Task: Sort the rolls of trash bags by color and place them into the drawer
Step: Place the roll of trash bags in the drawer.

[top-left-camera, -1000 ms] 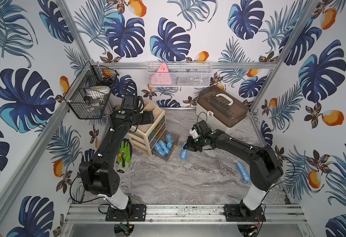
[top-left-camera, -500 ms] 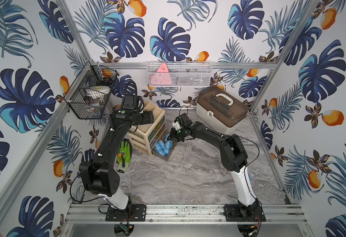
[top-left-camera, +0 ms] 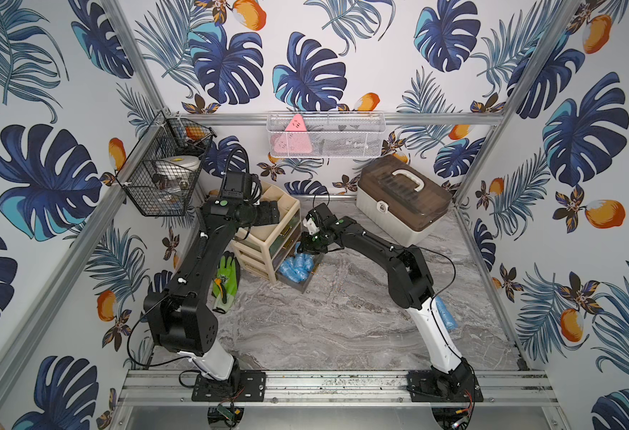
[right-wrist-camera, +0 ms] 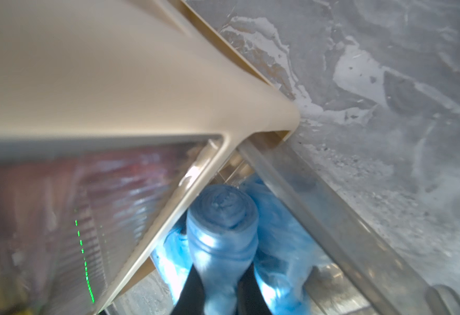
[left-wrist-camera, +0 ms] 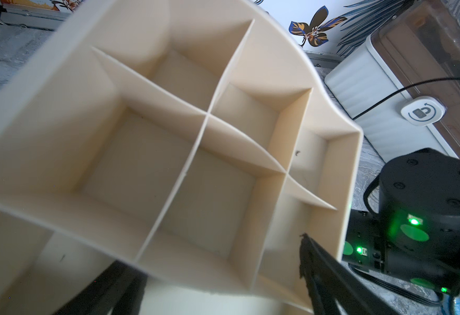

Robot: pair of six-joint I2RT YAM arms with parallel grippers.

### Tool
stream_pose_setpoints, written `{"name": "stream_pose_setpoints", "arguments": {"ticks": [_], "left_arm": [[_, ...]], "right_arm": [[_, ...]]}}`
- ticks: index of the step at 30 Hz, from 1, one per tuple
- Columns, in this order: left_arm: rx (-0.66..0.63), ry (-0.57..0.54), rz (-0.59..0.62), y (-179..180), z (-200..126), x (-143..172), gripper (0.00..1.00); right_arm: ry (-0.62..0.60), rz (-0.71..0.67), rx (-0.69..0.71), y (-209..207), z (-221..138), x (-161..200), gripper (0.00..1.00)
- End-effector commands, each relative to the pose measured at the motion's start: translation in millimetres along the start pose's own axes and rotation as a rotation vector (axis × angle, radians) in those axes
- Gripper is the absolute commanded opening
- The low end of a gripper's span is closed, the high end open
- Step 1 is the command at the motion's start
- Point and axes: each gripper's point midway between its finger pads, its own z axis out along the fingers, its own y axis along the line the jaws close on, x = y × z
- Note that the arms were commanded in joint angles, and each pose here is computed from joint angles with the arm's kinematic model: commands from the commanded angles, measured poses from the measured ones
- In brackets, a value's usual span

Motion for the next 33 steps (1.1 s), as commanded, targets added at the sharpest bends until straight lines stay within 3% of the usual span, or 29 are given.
{"name": "stream_pose_setpoints", "arguments": {"ticks": [1, 7, 13, 24, 33], "left_arm": [[-0.007, 0.042, -0.005, 3.6, 4.2, 9.6, 0.90], [-0.004, 0.042, -0.006, 3.1, 4.9, 8.8, 0.90], [-0.006, 0.043, -0.006, 3.2, 4.6, 8.9, 0.90], [-0.003, 0.036, -0.012, 4.6, 2.4, 7.6, 0.90], [0.011, 0.021, -0.021, 3.6, -1.9, 5.5, 0.90]], "right_arm": [[0.074, -0.026, 0.076, -16.2, 11.3, 23.3, 0.10], [0.066, -0.007, 0.045, -10.8, 9.5, 24.5, 0.37], [0.009, -0.026, 0.042, -0.2, -14.8, 14.6, 0.51], [-0.041, -0.070, 0.176, -10.4, -70.1, 18.7, 0.54], [-0.128, -0.095, 0.448, -72.7, -155.4, 55.6, 0.62]]}}
